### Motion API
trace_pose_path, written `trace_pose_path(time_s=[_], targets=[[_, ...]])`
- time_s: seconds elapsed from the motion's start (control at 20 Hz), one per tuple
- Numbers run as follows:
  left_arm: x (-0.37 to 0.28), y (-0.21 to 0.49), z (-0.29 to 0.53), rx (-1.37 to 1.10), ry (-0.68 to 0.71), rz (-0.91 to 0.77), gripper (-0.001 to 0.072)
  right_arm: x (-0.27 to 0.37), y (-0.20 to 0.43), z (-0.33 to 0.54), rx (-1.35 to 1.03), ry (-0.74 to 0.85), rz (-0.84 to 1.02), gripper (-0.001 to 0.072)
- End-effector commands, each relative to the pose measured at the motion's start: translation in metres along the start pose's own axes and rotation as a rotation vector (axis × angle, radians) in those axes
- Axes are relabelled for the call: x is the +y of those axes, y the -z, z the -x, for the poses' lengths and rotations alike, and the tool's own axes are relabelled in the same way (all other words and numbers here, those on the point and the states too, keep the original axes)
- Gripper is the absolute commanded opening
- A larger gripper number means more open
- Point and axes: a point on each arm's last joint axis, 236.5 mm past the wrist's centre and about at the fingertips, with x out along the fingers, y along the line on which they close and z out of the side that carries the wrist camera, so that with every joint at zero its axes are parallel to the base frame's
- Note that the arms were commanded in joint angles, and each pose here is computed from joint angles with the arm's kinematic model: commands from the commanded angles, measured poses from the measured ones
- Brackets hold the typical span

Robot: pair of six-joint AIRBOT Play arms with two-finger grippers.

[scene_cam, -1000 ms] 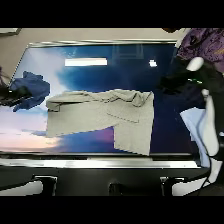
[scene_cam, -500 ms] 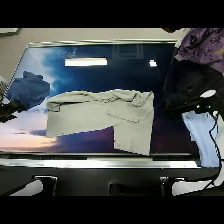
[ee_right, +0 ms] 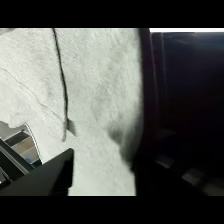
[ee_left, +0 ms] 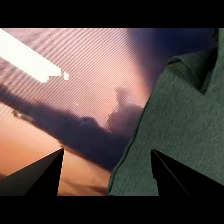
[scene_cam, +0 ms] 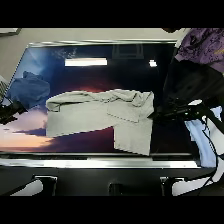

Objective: Fold the clothes and pants, and hang the long-sleeved shirts on hangers.

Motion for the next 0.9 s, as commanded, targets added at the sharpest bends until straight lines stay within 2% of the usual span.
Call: trace_pose_path(time_s=[0.0,0.1,0.15,0.2,0.3,0.55,0.65,0.85], targets=[[0.0,0.0,0.0,0.001,-0.001,0.001,0.0613,-0.005,0.005,-0.017,0.031,0.023,0.022,0.0317],[0.001,0.011,0.0,0.047,-0.002,0.013,0.0612,-0.008,0.002,-0.02,0.021,0.04,0.04,0.0086],[0.004,0.016,-0.002,0.064,-0.005,0.014,0.0613,-0.008,-0.001,-0.019,0.007,0.044,0.042,0.0029],[0.008,0.021,-0.005,0.075,0.0,0.001,0.0613,-0.008,-0.003,-0.018,0.0,0.048,0.046,0.0028],[0.015,0.035,-0.014,0.089,0.093,0.033,0.0612,-0.005,-0.002,-0.016,-0.001,0.043,0.051,0.0028],[0.039,0.096,-0.043,0.162,0.345,0.268,0.0612,0.008,-0.002,-0.005,-0.022,0.04,0.085,0.0028],[0.034,0.107,-0.05,0.17,0.416,0.285,0.0612,0.013,-0.003,0.0,-0.032,0.04,0.104,0.0028],[0.019,0.13,-0.071,0.269,0.446,0.242,0.0612,0.017,-0.003,0.003,-0.039,0.04,0.113,0.0028]])
